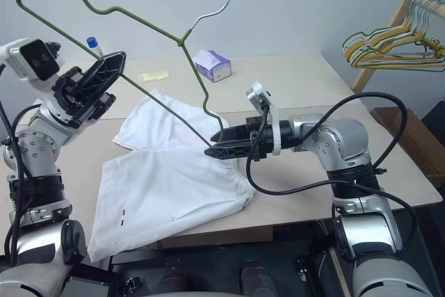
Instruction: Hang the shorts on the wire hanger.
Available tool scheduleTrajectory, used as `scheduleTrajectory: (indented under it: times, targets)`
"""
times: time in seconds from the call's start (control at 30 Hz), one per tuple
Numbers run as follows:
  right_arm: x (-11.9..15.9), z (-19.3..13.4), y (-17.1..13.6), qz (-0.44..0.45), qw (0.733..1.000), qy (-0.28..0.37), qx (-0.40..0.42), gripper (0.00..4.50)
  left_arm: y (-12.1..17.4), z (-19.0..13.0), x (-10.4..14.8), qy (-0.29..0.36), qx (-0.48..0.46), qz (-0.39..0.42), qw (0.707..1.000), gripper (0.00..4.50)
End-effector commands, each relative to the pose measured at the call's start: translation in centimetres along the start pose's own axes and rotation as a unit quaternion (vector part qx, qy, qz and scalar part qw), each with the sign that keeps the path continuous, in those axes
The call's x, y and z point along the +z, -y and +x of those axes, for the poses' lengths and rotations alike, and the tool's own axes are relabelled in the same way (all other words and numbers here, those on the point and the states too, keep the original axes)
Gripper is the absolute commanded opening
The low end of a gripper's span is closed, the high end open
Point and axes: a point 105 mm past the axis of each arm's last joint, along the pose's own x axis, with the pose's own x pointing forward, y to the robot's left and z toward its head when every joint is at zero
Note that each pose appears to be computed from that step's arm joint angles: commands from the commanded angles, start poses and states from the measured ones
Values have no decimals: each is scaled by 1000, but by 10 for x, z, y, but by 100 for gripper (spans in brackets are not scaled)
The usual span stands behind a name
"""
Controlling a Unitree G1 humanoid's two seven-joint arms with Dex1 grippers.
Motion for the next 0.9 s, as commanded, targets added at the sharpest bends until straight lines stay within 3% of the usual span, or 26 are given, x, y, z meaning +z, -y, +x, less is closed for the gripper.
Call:
scheduleTrajectory:
  times: [0.03, 0.07, 0.17, 0.43, 0.5, 0.67, 0.9]
  targets:
    - [17, 0, -11, -36, 999, 4, 22, 394, 5, 4, 3, -2, -14, 20, 1000, 0]
    - [17, 1, -12, -38, 999, 1, 23, 394, 5, 4, 2, -1, -13, 20, 1000, 0]
    - [18, 3, -13, -39, 999, 1, 27, 340, 5, 4, 2, 3, -11, 21, 1000, 0]
    - [15, 8, -10, -38, 999, -9, 20, 48, 3, 5, 0, 7, -9, 21, 1000, 0]
    - [14, 9, -8, -39, 999, -10, 17, 3, 2, 5, -1, 7, -9, 20, 1000, 0]
    - [15, 9, -5, -35, 999, -2, 10, 3, 1, 3, -7, 0, -2, 27, 1000, 0]
    - [22, 6, -6, -44, 999, 22, 9, 0, -5, 1, -20, -24, 29, 30, 999, 201]
